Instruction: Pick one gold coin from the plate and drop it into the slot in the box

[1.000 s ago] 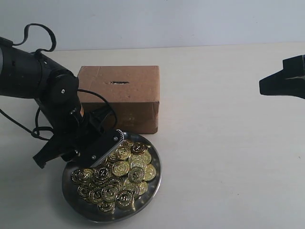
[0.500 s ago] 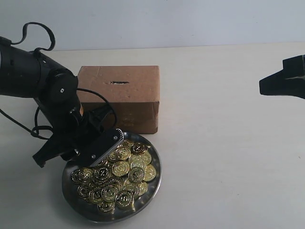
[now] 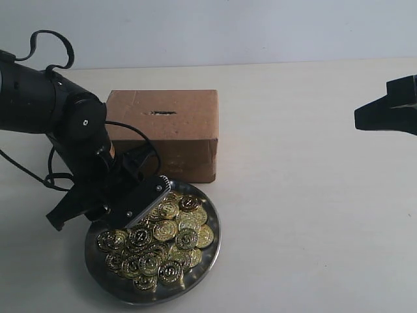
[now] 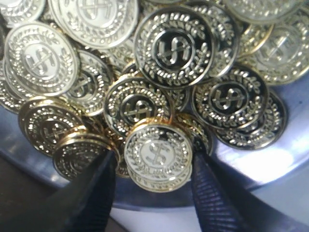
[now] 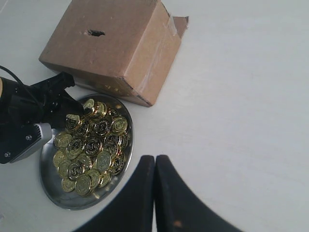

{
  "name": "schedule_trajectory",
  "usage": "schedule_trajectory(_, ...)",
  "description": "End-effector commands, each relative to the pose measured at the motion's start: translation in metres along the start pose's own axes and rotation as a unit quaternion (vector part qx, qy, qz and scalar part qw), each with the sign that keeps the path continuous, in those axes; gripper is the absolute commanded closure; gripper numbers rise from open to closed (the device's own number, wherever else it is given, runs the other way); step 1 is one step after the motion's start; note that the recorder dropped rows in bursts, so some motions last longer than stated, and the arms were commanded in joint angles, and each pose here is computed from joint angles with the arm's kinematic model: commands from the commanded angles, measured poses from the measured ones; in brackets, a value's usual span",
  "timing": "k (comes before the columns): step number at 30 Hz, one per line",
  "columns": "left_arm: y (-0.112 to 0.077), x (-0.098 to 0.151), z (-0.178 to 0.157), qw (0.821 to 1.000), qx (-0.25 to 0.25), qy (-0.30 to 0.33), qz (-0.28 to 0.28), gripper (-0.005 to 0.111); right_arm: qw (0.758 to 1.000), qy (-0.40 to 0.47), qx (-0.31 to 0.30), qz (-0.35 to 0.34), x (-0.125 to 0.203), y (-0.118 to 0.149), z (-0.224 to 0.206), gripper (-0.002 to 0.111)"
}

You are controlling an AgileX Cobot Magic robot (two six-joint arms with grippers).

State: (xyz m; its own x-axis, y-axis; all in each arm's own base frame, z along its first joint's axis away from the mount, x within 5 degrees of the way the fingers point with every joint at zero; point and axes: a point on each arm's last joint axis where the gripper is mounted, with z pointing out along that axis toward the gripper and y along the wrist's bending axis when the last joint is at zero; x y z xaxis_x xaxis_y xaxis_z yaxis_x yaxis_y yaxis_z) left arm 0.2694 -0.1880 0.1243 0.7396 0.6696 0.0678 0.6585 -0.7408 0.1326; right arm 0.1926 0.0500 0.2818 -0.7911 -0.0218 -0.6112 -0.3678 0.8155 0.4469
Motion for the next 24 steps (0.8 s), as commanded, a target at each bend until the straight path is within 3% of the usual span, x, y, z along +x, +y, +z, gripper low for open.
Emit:
schedule_trajectory(1, -0.0009, -0.0006, -0.0027, 1.0, -0.001, -0.005, -0.005, 0.059, 1.0, -0.009, 0.001, -0.003, -0.0025, -0.0002, -0.0011, 0.108)
schedule_trajectory(24, -0.0016, -0.0015, -0.0027, 1.0, 0.003, -0.01, 0.003, 0.059, 1.0, -0.009, 0.001, -0.003, -0.0025, -0.0002, -0.0011, 0.108)
